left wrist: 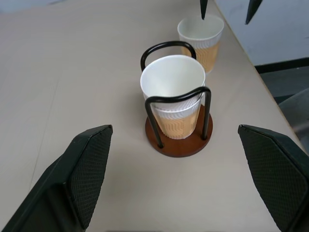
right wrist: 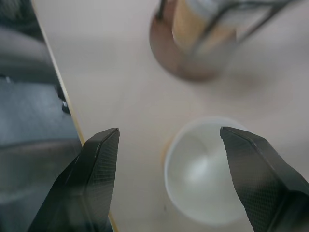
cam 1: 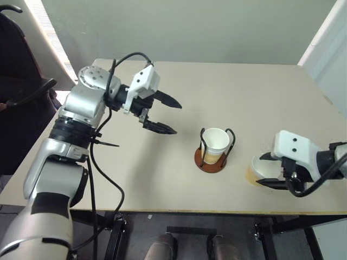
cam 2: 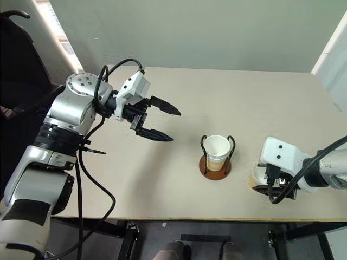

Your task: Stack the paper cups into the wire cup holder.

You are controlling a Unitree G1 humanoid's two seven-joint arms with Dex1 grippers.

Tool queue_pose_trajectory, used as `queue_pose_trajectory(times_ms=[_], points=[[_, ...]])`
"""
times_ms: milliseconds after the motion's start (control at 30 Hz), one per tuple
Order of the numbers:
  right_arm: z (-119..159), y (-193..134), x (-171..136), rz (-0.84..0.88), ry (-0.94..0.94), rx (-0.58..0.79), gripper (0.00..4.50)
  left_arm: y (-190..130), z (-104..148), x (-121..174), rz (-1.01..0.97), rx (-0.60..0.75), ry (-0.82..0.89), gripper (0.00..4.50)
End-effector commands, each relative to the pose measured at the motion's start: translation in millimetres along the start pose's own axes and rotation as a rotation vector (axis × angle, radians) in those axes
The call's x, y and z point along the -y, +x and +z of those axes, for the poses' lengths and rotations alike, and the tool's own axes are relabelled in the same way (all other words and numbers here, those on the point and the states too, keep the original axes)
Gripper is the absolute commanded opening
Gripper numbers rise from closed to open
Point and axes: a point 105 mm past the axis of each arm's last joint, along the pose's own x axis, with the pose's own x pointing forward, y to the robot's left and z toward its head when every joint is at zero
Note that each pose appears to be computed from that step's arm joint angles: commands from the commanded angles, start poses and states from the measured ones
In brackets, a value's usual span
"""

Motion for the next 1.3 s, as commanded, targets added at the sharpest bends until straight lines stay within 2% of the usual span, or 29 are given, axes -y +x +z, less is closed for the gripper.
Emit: queue_pose_trajectory(times_ms=[33, 300, 433, 667, 867, 1100, 1233, 1300], points=[[-4.5, 2.7, 2.8, -0.011, -0.043, -0.025, 3.47, -5.5, 12.3, 4.2, -0.016, 0.014, 0.069, 4.47], [-7.8, 21.5, -1.3, 0.025, -0.072, -0.021, 3.47, -11.6, 9.7, 13.6, -0.032, -0.001, 0.098, 4.47], [-7.7, 29.7, -1.7, 0.041, -0.094, -0.02, 2.58, -16.0, 12.5, 14.4, -0.024, 0.007, 0.122, 4.5], [-2.5, 32.4, 3.2, 0.052, -0.125, -0.013, 0.03, -24.2, 13.4, 13.6, 0.0, 0.002, 0.125, 4.5], [15.2, 2.7, 26.8, -0.001, -0.206, 0.006, 0.01, -34.2, 17.7, 10.6, 0.03, -0.01, 0.118, 4.5], [66.7, -51.5, 64.8, -0.105, -0.412, 0.054, 0.01, -36.6, 20.8, 9.8, 0.032, -0.013, 0.108, 4.5], [105.7, -53.2, 62.6, -0.068, -0.532, 0.124, 0.01, -34.3, 23.8, 10.4, 0.022, -0.015, 0.118, 4.5], [115.8, -47.4, 59.6, -0.038, -0.576, 0.133, 0.01, -33.6, 24.9, 10.3, 0.02, -0.016, 0.124, 4.5]])
